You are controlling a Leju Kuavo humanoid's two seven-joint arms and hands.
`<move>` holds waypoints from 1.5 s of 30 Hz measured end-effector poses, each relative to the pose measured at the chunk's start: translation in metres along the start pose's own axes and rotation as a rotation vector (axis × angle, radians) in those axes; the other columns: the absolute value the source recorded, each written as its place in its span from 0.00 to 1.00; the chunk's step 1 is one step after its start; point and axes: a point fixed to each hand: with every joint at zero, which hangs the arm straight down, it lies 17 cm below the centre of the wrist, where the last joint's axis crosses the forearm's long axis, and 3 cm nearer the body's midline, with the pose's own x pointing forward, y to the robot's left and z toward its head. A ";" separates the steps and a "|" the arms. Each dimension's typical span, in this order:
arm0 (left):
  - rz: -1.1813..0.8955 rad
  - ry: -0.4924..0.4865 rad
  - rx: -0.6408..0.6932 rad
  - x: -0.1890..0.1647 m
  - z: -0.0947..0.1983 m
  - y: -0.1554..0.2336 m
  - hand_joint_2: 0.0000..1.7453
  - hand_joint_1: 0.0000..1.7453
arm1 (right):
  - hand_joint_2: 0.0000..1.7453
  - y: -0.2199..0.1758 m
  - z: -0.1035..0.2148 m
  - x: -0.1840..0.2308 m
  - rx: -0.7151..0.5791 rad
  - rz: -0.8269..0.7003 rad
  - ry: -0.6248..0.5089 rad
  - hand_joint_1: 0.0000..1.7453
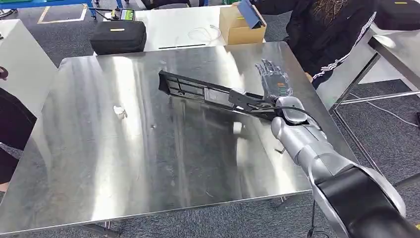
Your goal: Take the parts from the cabinet and place them on the table.
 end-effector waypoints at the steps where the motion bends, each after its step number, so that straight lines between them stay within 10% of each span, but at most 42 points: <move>1: 0.001 0.003 0.001 0.000 0.000 0.000 0.00 0.00 | 1.00 0.001 0.000 0.002 0.002 -0.003 -0.005 0.00; 6: 0.004 0.008 0.007 -0.002 -0.001 0.003 0.00 0.00 | 1.00 0.003 0.001 0.014 0.012 -0.037 -0.043 0.00; 13: 0.019 0.028 0.013 -0.005 -0.001 0.006 0.00 0.00 | 1.00 -0.008 0.003 0.082 0.082 -0.463 -0.219 0.00; 32: 0.036 0.026 0.024 -0.006 -0.002 0.009 0.00 0.00 | 1.00 -0.114 0.002 0.171 -0.020 -0.722 -0.489 0.00; 40: 0.067 0.061 0.048 -0.012 -0.001 0.010 0.00 0.00 | 1.00 -0.150 0.075 0.242 0.397 -1.533 -0.855 0.00; 45: 0.080 0.074 0.058 -0.015 0.000 0.011 0.00 0.00 | 1.00 -0.140 0.105 0.244 0.441 -1.679 -0.919 0.00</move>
